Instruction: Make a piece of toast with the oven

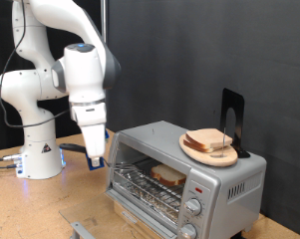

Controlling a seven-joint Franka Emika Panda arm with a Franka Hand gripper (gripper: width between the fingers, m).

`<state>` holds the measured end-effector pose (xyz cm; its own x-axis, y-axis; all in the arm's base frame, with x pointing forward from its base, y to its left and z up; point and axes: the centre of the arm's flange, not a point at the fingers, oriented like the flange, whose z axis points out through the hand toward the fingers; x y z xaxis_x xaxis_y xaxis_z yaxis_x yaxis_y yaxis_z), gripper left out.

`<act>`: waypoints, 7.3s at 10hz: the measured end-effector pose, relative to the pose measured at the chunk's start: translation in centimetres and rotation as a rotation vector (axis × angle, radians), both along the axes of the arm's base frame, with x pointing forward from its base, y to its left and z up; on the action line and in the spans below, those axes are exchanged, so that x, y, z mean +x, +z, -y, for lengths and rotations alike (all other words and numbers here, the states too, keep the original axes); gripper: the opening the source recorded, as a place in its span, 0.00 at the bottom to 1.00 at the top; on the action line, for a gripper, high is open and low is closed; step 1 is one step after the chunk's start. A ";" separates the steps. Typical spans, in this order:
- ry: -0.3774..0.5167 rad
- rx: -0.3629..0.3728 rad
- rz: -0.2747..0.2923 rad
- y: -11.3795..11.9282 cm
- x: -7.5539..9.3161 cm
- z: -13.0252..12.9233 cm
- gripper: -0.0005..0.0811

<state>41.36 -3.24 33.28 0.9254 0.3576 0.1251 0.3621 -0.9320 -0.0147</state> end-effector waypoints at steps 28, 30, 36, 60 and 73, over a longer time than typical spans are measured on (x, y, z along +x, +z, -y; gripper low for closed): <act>-0.133 0.384 0.194 7.7 -4.0 -17.4 0.50; -0.143 0.369 0.187 6.5 -3.8 -18.0 0.50; -0.154 0.345 0.168 4.1 -3.2 -18.3 0.50; -0.466 0.782 0.039 9.4 -8.3 -1.8 1.00; -0.975 0.963 -0.404 6.1 -8.4 9.6 1.00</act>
